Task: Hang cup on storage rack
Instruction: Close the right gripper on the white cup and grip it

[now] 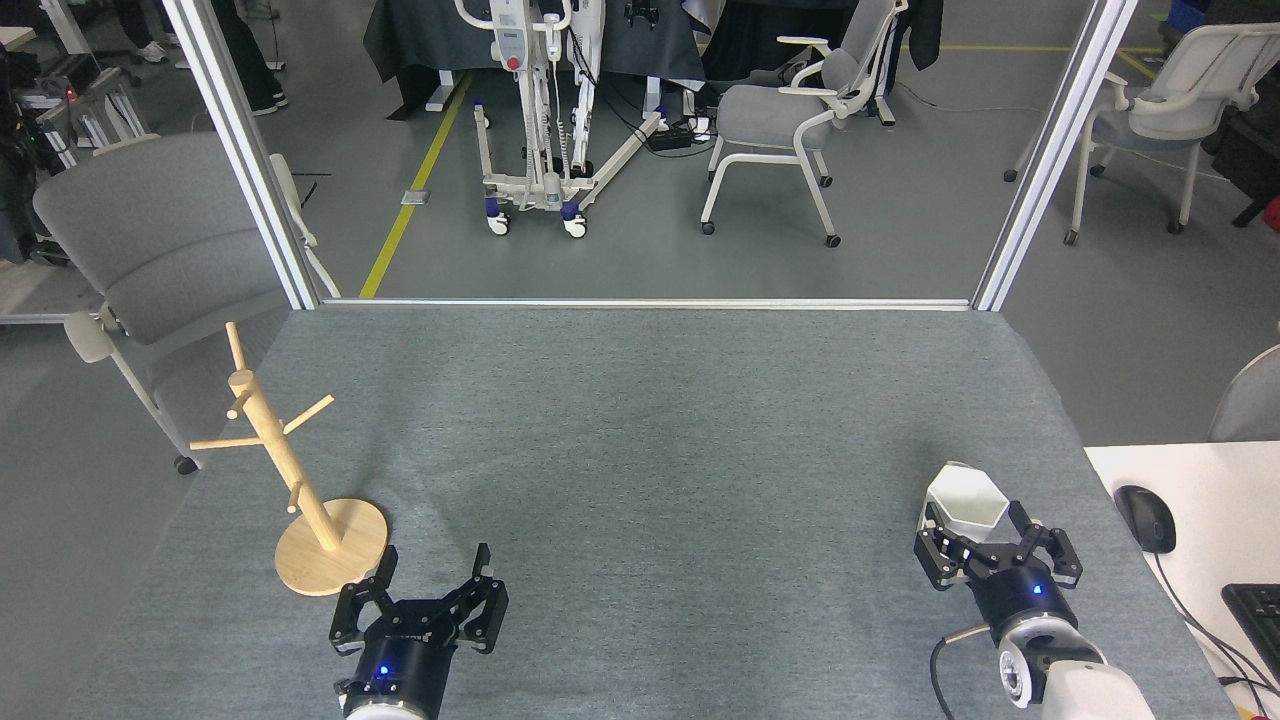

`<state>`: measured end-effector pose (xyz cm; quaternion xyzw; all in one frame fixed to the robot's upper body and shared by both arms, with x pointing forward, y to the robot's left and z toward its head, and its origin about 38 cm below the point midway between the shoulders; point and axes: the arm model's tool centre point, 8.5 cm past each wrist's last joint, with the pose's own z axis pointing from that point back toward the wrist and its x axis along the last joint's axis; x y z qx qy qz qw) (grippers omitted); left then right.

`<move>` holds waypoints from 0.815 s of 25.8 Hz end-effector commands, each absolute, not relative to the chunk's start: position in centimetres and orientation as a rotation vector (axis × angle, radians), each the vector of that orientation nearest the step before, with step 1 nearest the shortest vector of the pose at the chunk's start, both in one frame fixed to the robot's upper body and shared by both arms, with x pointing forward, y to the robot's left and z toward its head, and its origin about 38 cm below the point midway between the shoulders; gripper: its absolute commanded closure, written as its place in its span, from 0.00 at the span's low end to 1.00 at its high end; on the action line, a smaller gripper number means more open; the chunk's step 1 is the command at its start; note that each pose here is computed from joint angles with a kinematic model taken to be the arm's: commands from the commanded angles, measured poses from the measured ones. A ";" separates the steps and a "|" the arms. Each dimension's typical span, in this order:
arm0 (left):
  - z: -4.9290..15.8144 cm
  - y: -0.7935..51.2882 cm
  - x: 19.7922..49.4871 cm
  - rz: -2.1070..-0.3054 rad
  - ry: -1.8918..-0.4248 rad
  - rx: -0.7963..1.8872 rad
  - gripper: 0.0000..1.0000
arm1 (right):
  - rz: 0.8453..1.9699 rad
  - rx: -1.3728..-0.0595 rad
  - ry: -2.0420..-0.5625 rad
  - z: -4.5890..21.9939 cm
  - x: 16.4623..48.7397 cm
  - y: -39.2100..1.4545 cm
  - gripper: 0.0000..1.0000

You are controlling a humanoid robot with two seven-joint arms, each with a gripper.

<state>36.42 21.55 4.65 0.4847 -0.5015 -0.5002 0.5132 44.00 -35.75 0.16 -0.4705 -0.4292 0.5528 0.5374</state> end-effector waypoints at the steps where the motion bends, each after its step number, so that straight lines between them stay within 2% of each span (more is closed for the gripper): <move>1: 4.6 21.6 36.4 -1.204 -1.206 1.166 0.01 | 1.323 -1.118 -1.010 0.0 43.9 -36.1 0.00; 21: 4.7 21.6 36.4 -1.202 -1.205 1.168 0.01 | 1.350 -1.115 -1.004 0.4 45.9 -35.4 0.00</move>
